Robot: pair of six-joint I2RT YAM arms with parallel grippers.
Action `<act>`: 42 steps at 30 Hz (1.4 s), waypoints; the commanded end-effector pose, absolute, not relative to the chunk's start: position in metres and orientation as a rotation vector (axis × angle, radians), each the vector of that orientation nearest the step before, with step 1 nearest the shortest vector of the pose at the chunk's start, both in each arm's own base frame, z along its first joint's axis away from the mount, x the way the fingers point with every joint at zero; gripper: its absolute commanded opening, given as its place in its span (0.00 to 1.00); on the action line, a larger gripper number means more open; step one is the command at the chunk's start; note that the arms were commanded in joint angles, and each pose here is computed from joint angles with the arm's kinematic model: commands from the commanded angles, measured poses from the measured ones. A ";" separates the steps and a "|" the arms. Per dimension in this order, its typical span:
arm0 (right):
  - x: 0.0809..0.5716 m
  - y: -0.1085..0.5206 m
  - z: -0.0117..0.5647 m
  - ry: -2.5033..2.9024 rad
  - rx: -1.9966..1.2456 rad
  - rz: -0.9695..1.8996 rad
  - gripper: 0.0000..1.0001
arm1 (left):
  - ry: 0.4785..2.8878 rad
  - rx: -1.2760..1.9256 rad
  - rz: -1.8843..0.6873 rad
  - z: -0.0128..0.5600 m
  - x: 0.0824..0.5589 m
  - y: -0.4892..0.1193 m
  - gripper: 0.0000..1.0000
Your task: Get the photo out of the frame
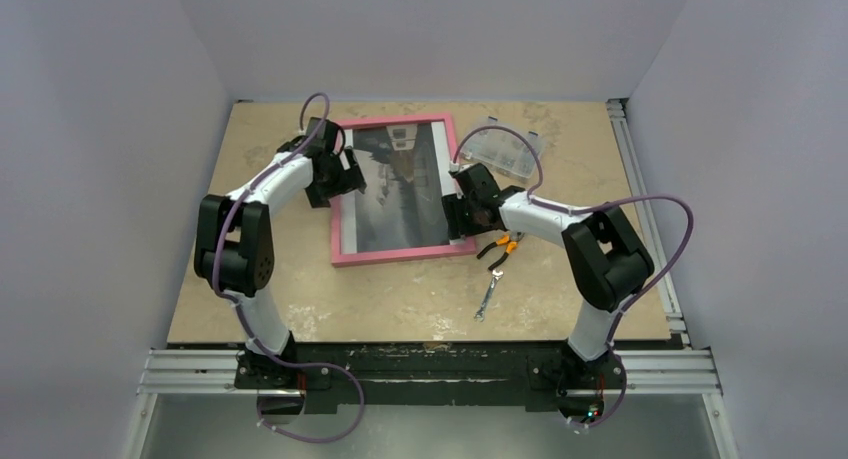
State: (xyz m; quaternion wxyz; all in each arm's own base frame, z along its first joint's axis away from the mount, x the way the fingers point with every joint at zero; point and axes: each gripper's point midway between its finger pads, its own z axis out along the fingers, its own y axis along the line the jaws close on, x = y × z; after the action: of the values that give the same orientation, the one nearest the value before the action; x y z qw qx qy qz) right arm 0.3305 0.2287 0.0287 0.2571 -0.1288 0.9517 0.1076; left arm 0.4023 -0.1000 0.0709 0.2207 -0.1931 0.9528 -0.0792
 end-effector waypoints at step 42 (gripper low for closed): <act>0.350 0.250 0.147 2.384 -0.375 0.247 0.00 | 2.200 -0.291 -0.585 0.265 0.289 -0.114 0.87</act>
State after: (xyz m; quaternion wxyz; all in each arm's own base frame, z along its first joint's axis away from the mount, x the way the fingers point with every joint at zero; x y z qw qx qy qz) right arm 0.3483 0.2140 0.0964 0.2910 -0.1179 0.9473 0.0631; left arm 0.3020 -0.1111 0.2398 0.3827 -0.1317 0.8904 -0.2081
